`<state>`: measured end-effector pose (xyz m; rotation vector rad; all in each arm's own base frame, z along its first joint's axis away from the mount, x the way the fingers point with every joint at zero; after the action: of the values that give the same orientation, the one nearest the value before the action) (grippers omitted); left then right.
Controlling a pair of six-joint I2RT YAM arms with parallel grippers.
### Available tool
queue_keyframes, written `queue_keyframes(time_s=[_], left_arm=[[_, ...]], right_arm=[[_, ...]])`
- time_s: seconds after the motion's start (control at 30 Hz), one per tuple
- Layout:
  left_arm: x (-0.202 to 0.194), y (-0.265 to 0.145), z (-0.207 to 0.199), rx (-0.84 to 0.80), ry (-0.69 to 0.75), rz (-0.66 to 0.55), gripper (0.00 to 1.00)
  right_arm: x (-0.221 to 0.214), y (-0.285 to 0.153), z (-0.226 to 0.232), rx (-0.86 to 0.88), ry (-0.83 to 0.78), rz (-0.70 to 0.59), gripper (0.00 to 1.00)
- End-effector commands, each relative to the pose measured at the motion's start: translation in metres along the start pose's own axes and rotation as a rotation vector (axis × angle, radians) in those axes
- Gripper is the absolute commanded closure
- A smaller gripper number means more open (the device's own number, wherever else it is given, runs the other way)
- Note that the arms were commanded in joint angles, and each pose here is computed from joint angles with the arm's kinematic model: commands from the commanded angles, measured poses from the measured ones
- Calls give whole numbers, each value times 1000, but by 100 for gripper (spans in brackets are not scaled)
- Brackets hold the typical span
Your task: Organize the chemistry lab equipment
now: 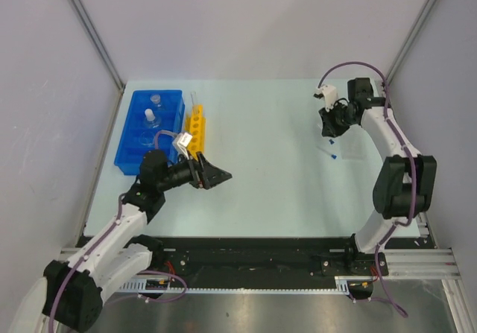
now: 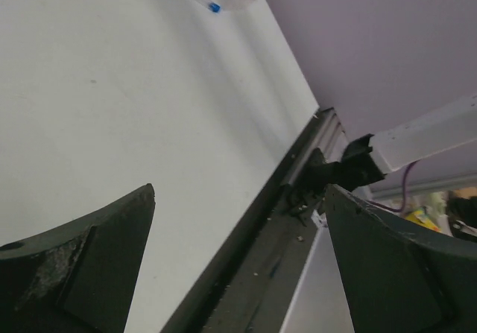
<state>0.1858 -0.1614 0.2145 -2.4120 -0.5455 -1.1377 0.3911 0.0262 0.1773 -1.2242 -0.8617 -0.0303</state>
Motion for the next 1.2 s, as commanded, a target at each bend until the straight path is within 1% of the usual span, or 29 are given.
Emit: queue_keyframes(time_s=[0.0,0.03,0.07,0.1,0.13,0.17,0.2,0.23,0.3,0.37,0.5,0.57,0.6,0.63,0.7,0.73,0.83,0.97,1.0,1.1,1.17], left_arm=[[13,20,-40,-218,-105,-66,0],[13,25,-43,-221,-142,-62,0],[13,32,-49,-232,-155,-66,0],[18,37,-54,-251,-156,-90,0],[14,48,-51,-237,-207,-66,0],[17,54,-59,-253,-213,-64,0],[18,63,-56,-220,-237,-65,0],[14,75,-51,-187,-269,-33,0],[17,90,-52,-154,-294,-8,0],[13,106,-50,-142,-324,29,3],[1,128,-54,-143,-328,100,8],[-3,136,-59,-160,-320,128,15],[-10,142,-56,-153,-328,152,18],[-12,145,-56,-155,-330,159,22],[-17,151,-57,-163,-332,177,27],[-18,153,-58,-167,-333,182,32],[-19,158,-62,-180,-321,195,39],[-22,163,-66,-174,-300,222,44],[-23,164,-66,-171,-300,227,47],[-28,165,-70,-180,-297,245,53],[-31,165,-70,-177,-295,258,53]], right_arm=[[10,-34,82,318,-101,-156,89],[5,-38,98,378,-114,-151,88],[5,-42,121,470,-150,-174,88],[-4,-41,137,522,-179,-160,88],[-8,-49,150,549,-205,-167,88],[-12,-50,161,576,-224,-160,88],[-19,-48,182,627,-268,-136,88],[-23,-53,190,641,-292,-135,88],[-29,-55,206,677,-333,-123,88],[-36,-57,211,694,-341,-122,88],[-42,-55,214,708,-346,-132,87],[-43,-54,215,718,-347,-135,87],[-44,-54,215,720,-346,-133,87],[-44,-54,216,721,-349,-135,87],[-46,-53,216,724,-350,-132,87],[-46,-53,216,724,-351,-133,87],[-48,-50,215,716,-351,-134,87],[-49,-48,214,709,-352,-133,87],[-49,-48,214,708,-354,-135,87],[-49,-46,213,700,-350,-129,87],[-48,-45,212,686,-351,-132,87]])
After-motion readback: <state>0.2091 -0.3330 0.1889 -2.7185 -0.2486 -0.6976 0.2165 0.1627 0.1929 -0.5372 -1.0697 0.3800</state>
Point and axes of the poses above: each gripper's point midway between its finger pads, its own y axis out along the fingers, its own z axis along the line the jaws close on, x = y × z, the point moved 6 cm from there along -y, back along the fingers, and after that the axes turned 9 degrees about y, right-handed, at the moved point
